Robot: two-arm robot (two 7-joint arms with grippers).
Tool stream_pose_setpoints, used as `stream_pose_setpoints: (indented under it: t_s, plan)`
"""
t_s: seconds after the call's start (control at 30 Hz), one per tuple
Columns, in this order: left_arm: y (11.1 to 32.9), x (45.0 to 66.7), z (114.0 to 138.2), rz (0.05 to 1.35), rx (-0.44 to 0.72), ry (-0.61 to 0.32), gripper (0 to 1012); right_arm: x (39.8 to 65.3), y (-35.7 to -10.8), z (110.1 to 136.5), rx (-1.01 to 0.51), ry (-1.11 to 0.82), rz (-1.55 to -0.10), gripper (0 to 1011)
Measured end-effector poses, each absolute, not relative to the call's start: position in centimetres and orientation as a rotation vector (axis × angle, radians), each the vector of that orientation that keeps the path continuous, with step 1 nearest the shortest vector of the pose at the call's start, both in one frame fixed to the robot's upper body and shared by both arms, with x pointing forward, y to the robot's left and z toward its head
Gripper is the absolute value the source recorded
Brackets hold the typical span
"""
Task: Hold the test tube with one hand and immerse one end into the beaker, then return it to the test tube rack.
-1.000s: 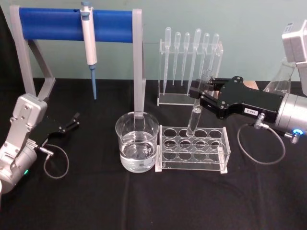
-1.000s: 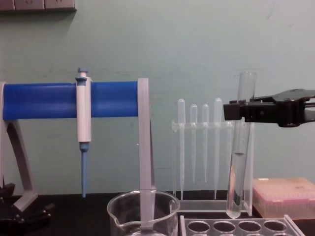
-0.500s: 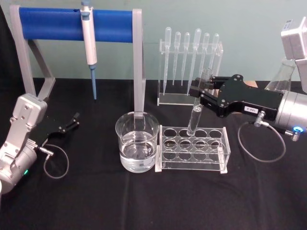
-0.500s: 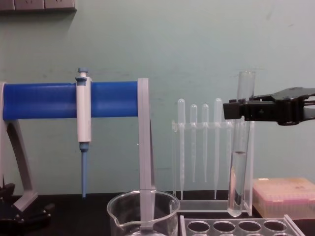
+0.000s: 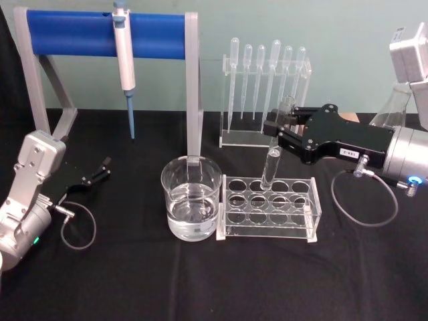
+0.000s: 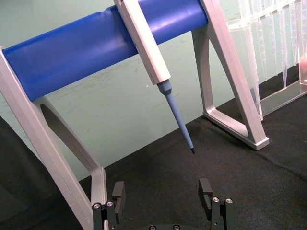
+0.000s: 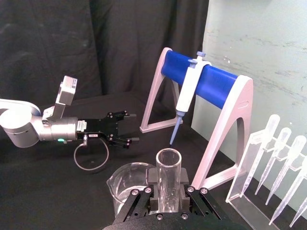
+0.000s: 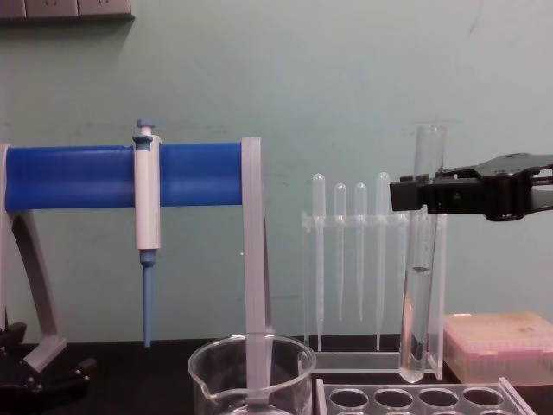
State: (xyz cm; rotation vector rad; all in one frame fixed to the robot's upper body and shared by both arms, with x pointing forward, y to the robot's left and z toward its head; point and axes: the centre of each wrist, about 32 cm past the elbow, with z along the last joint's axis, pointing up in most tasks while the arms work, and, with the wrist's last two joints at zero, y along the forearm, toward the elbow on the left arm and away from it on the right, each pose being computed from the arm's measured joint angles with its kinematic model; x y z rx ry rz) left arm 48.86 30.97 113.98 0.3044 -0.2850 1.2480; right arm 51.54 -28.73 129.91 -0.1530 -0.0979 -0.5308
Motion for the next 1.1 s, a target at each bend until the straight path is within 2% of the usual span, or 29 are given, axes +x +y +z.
stream_pose_setpoints:
  t_s: [1.1]
  plan:
    - [30.97, 48.86, 113.98, 1.248, 0.304, -0.285, 1000, 51.52, -28.76, 129.86, -0.151, -0.098, -0.535, 239]
